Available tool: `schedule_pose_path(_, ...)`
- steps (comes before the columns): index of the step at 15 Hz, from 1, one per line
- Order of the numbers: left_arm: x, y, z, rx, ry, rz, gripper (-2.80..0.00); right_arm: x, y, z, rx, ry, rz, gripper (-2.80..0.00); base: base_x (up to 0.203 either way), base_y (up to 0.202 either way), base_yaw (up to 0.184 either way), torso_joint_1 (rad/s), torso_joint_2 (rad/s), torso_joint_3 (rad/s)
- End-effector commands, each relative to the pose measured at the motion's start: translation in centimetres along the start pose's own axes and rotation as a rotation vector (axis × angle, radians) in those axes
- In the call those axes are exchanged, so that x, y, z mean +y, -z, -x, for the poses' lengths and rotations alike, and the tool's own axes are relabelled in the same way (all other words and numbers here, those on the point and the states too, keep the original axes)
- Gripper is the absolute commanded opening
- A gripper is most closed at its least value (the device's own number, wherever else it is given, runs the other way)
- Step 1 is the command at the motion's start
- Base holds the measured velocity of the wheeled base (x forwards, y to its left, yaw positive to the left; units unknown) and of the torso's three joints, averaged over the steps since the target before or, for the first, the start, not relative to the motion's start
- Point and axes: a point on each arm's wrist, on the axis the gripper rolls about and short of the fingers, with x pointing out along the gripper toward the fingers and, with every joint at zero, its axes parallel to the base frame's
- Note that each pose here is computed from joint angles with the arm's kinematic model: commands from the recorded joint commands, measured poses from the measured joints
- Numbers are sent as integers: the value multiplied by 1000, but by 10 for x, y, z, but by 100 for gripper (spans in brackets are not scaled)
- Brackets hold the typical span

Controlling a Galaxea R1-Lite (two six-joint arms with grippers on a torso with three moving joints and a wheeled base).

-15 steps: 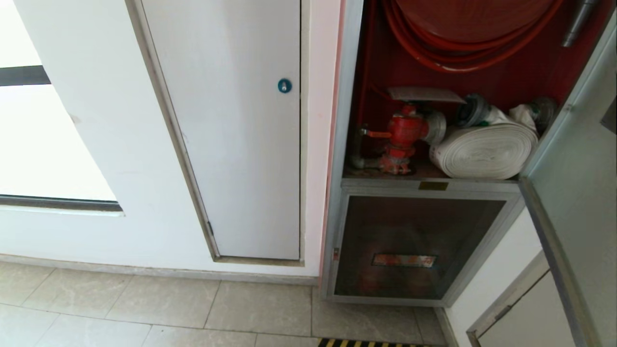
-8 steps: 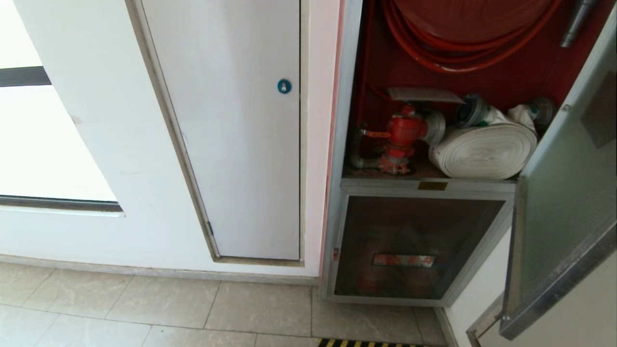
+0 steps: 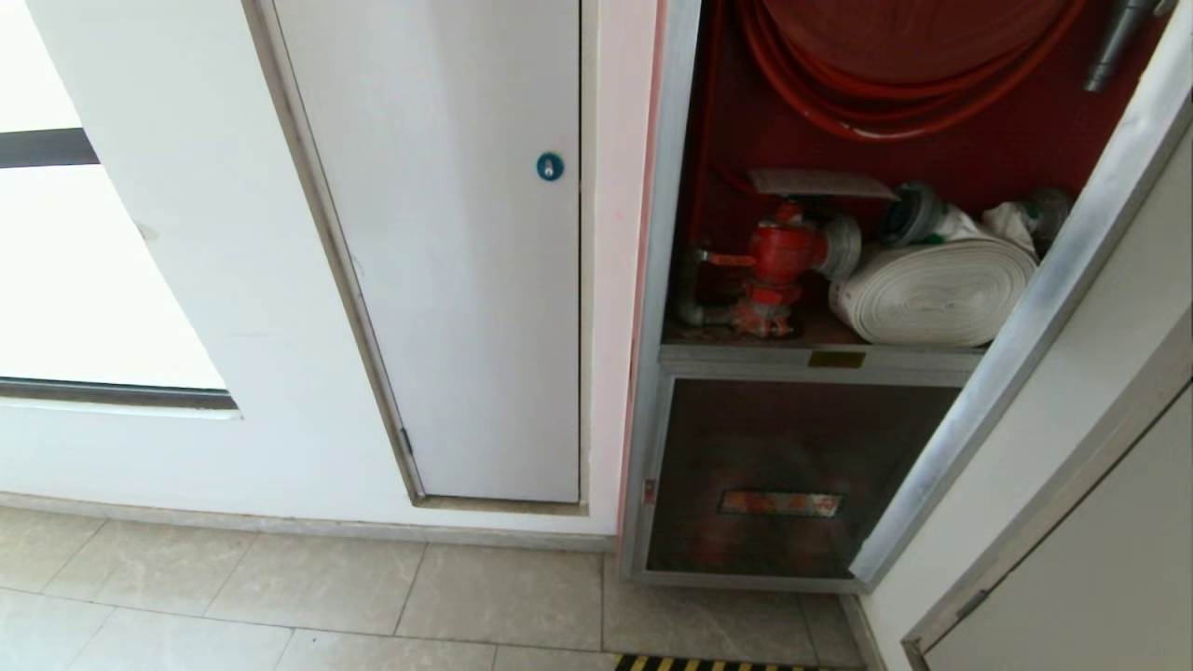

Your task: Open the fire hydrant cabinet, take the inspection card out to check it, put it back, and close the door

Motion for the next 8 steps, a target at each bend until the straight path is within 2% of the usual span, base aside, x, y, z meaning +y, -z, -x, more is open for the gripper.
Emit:
schedule_pose_path(1,0,5,-1,20,-1,-1,-280,2,2,-5,26,-42,-7,-280,0,0,0,0,0,0)
schedule_pose_path(8,0,5,-1,20,-1,1,-280,13,5,-6,79,-230,-18,-280,0,0,0,0,0,0)
